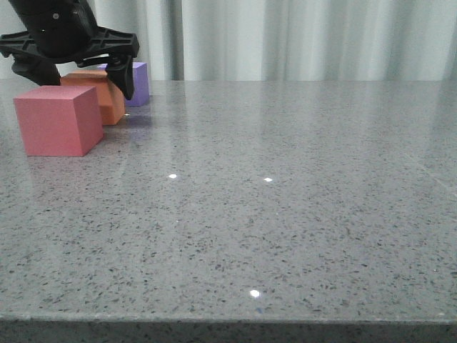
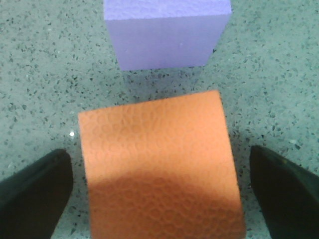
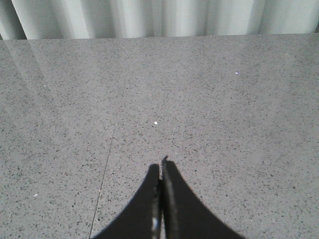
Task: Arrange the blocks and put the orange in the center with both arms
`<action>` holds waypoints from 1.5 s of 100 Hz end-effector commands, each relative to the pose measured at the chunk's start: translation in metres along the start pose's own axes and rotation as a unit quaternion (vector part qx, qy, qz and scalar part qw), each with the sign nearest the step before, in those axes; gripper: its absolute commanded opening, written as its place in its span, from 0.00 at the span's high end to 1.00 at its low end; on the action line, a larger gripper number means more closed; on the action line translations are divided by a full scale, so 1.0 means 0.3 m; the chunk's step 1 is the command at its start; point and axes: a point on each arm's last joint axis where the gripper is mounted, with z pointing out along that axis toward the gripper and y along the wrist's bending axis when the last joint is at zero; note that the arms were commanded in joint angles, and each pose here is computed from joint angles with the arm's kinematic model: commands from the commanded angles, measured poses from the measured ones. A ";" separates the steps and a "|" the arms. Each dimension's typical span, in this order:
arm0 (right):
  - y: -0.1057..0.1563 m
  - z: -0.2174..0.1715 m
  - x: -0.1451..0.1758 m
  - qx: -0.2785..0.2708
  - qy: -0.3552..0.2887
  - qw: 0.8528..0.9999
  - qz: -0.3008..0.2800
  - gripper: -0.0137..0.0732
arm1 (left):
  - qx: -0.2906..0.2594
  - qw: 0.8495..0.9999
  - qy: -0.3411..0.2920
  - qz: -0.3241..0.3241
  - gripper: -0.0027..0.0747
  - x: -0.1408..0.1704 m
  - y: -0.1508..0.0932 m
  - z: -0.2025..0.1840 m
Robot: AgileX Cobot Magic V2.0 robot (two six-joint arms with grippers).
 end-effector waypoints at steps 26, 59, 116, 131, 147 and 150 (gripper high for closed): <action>0.001 -0.015 -0.051 -0.001 -0.051 0.999 -0.008 0.92 | 0.022 0.990 -0.139 0.000 0.08 -0.084 0.016 -0.391; 0.001 -0.015 -0.051 -0.001 -0.051 0.999 -0.008 0.92 | 0.021 0.973 -0.228 0.016 0.08 0.119 0.099 -0.715; 0.001 -0.015 -0.051 -0.001 -0.051 0.999 -0.008 0.92 | 0.040 0.953 -0.300 0.008 0.16 0.635 0.219 -0.876; 0.001 -0.015 -0.051 -0.001 -0.051 0.999 -0.008 0.92 | 0.041 0.950 -0.310 0.007 0.46 0.722 0.236 -0.867; 0.001 -0.015 -0.051 -0.001 -0.051 0.999 -0.008 0.92 | 0.043 0.946 -0.321 0.006 0.92 0.768 0.245 -0.864; 0.001 -0.015 -0.051 -0.001 -0.051 0.999 -0.008 0.92 | 0.043 0.946 -0.321 0.006 0.99 0.770 0.245 -0.863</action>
